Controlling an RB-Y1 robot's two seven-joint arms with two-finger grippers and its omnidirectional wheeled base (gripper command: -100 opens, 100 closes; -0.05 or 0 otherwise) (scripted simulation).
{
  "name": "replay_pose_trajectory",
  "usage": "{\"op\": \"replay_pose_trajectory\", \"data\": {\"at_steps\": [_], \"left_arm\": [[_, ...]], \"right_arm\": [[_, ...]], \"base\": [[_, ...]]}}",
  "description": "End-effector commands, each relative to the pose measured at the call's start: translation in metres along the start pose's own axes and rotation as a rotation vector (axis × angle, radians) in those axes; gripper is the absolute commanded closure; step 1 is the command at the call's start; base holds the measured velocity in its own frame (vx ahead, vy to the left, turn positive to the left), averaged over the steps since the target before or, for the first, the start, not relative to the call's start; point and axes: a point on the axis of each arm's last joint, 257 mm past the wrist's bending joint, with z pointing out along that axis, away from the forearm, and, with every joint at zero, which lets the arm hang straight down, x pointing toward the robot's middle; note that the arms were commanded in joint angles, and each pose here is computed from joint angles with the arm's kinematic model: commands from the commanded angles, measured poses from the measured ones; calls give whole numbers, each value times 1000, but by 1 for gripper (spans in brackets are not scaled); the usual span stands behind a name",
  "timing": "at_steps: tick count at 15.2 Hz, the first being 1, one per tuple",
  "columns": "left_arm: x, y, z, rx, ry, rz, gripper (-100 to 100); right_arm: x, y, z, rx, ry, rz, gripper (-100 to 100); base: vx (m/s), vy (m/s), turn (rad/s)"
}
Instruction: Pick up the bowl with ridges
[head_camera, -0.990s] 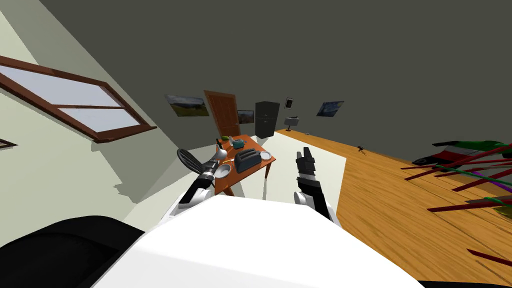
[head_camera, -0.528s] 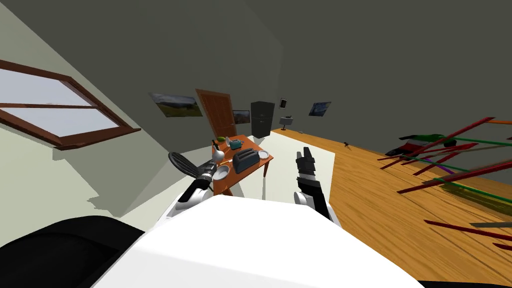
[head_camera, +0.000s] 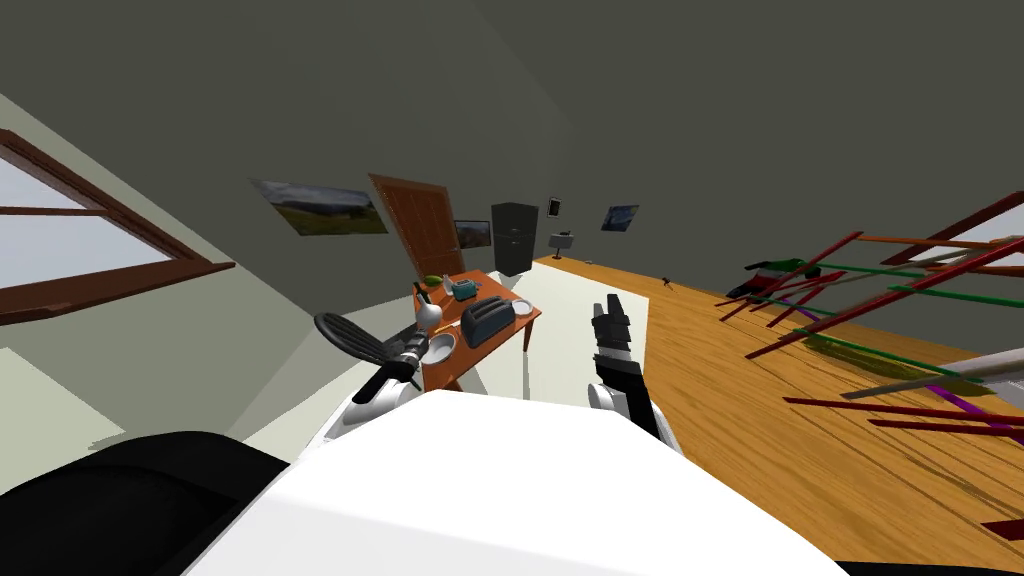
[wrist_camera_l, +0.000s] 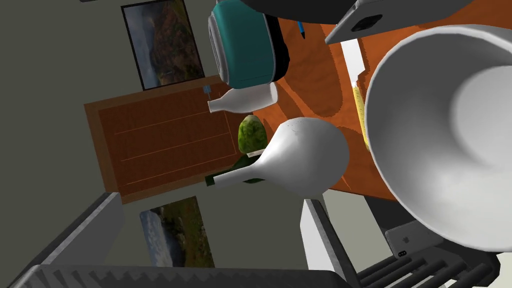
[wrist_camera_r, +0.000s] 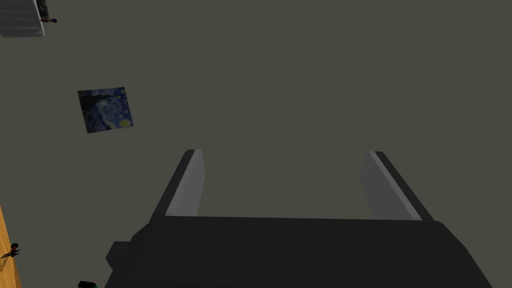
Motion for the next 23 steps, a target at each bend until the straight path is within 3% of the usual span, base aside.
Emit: {"op": "replay_pose_trajectory", "data": {"at_steps": [1, 2, 5, 7, 11, 16, 20, 23], "left_arm": [[-3, 17, 1, -58, -6, -11, -100], [-3, 18, 1, -59, -5, -11, -100], [-14, 49, -2, -157, -23, -41, -100], [-13, 54, -3, -176, -21, -41, -100], [-21, 89, -10, -290, -36, -76, -100], [-28, 135, -25, -436, -56, -135, -100], [-29, 152, -33, -498, -60, -156, -100], [-29, 177, -46, -587, -67, -197, -100]], "right_arm": [[0, 0, 0, 0, 0, 0, 0], [0, 0, 0, 0, 0, 0, 0], [0, 0, 0, 0, 0, 0, 0], [0, 0, 0, 0, 0, 0, 0], [0, 0, 0, 0, 0, 0, 0], [0, 0, 0, 0, 0, 0, 0], [0, 0, 0, 0, 0, 0, 0], [0, 0, 0, 0, 0, 0, 0]], "base": [[-34, 53, -184], [-26, 40, -52], [-35, 46, -177], [-37, 44, -111], [-35, 45, -172], [-38, 50, -184], [-34, 40, -122], [-20, 31, -155]]}}
